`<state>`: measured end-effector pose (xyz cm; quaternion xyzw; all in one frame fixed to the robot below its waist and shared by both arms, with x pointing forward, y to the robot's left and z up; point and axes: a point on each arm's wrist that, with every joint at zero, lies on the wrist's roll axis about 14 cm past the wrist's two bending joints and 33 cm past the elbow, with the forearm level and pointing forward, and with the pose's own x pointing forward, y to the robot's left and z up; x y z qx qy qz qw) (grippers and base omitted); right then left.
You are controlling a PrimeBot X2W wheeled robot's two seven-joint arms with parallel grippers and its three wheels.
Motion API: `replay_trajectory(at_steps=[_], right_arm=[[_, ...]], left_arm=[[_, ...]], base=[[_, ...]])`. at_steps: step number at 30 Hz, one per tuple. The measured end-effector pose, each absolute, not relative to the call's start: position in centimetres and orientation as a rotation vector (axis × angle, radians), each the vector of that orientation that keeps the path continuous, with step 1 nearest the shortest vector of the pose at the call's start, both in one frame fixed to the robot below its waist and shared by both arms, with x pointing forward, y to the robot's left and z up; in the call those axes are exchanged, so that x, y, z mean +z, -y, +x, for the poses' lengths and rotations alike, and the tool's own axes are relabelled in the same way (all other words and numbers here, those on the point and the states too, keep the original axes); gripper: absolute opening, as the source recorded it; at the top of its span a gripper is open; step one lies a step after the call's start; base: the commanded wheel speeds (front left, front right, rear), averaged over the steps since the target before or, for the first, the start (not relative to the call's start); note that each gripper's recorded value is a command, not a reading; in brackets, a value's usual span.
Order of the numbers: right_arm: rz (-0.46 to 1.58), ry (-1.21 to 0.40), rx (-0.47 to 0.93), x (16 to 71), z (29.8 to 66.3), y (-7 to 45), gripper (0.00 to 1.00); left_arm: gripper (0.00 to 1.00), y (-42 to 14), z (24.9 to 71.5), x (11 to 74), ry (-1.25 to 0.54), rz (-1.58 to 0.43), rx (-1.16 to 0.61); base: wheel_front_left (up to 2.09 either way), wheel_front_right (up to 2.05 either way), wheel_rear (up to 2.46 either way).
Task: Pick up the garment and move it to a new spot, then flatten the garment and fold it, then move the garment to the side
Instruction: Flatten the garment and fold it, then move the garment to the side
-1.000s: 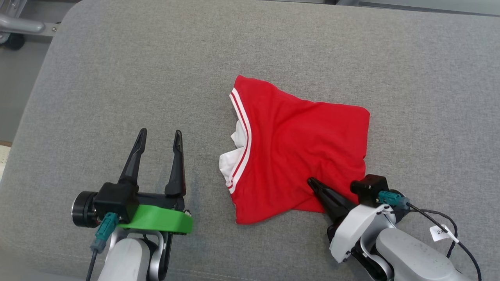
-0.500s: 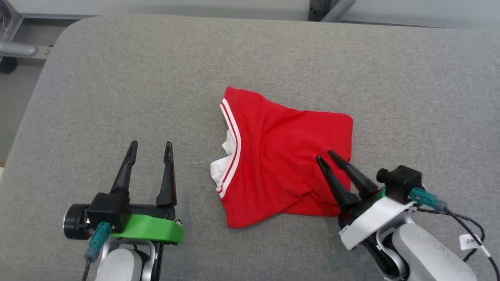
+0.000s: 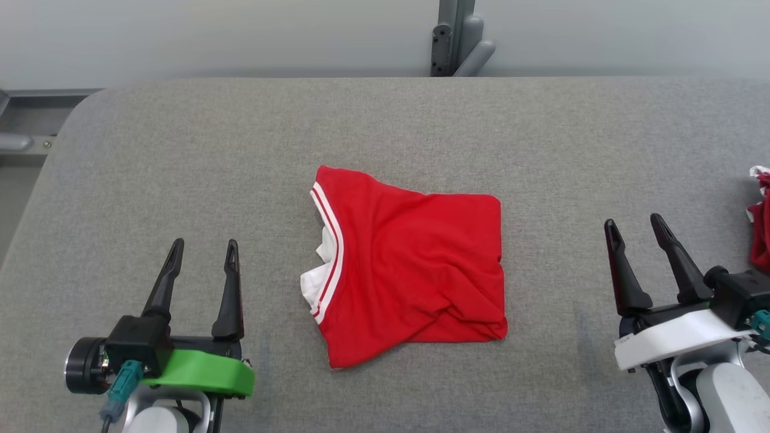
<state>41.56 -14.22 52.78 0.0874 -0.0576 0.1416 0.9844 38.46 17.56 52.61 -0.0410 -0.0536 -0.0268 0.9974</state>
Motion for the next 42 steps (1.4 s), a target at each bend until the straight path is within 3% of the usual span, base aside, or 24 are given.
replay_trajectory(at_steps=[7,20,42], right_arm=[[0.14,0.097,0.191,53.1,39.4,17.3,1.0],[0.115,0.081,0.163,53.7,35.3,18.1,1.0],[0.128,0.081,0.129,54.1,33.9,18.9,1.0]], left_arm=[[1.0,-17.5,37.0,53.4,0.112,-0.061,-0.078],[1.0,-17.2,34.1,54.2,0.119,-0.034,-0.11],[1.0,-16.7,33.4,53.7,0.094,-0.015,-0.129]], base=[[0.0,0.0,0.0],[0.0,0.0,0.0],[0.0,0.0,0.0]])
